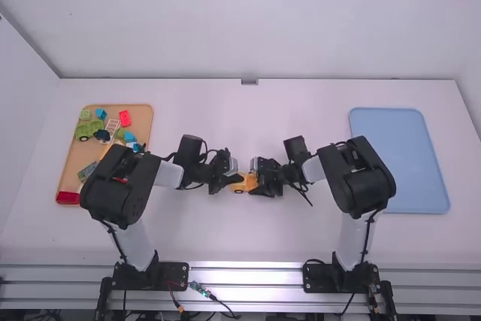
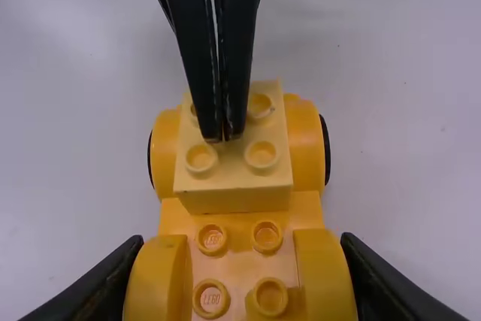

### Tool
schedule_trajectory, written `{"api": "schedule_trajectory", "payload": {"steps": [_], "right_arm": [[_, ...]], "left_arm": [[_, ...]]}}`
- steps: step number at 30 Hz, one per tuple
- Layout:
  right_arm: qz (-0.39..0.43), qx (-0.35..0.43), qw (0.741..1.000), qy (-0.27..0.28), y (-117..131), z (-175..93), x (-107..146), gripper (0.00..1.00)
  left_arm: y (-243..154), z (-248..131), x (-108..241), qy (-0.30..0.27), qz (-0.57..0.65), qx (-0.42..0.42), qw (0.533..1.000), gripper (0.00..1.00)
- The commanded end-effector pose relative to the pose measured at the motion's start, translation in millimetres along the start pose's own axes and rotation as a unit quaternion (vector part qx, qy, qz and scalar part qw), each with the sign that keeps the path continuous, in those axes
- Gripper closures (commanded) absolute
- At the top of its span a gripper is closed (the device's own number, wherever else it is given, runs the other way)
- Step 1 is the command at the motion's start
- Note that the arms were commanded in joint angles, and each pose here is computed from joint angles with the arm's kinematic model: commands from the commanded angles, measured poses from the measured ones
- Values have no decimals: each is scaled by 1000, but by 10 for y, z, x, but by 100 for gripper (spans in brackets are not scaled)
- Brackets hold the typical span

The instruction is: Assemble lego blocks to make yellow taxi

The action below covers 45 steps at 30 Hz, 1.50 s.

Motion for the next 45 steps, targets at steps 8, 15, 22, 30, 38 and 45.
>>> {"api": "schedule_trajectory", "payload": {"steps": [8, 15, 22, 30, 38, 45], "right_arm": [[24, 18, 999, 34, -5, 21, 110, 54], [26, 17, 999, 35, -1, 21, 114, 48], [33, 26, 998, 53, -3, 18, 151, 21], [43, 39, 996, 73, -2, -36, 157, 1], [78, 105, 977, 168, 50, -368, 120, 1], [103, 178, 933, 296, 210, -767, 92, 1]], "left_arm": [[48, -165, -219, 23, 19, -40, 999, 98], [122, -546, -828, 35, 96, -128, 987, 55], [80, -826, -1013, 110, 79, -222, 966, 1], [101, -914, -1011, 145, 55, -269, 951, 1], [157, -1006, -946, 169, 31, -304, 937, 1], [218, -1123, -900, 172, 19, -329, 928, 1]]}}
Point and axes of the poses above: each hand's point on the last joint's axis, 136 mm out from that joint toward the fingers, its own z axis out along the fingers, its own y axis along the line the jaws close on, x = y × z, the point moved 10 cm from there along -z, back along the fingers, and after that the axes turned 11 degrees about z, right-handed, at the moved point
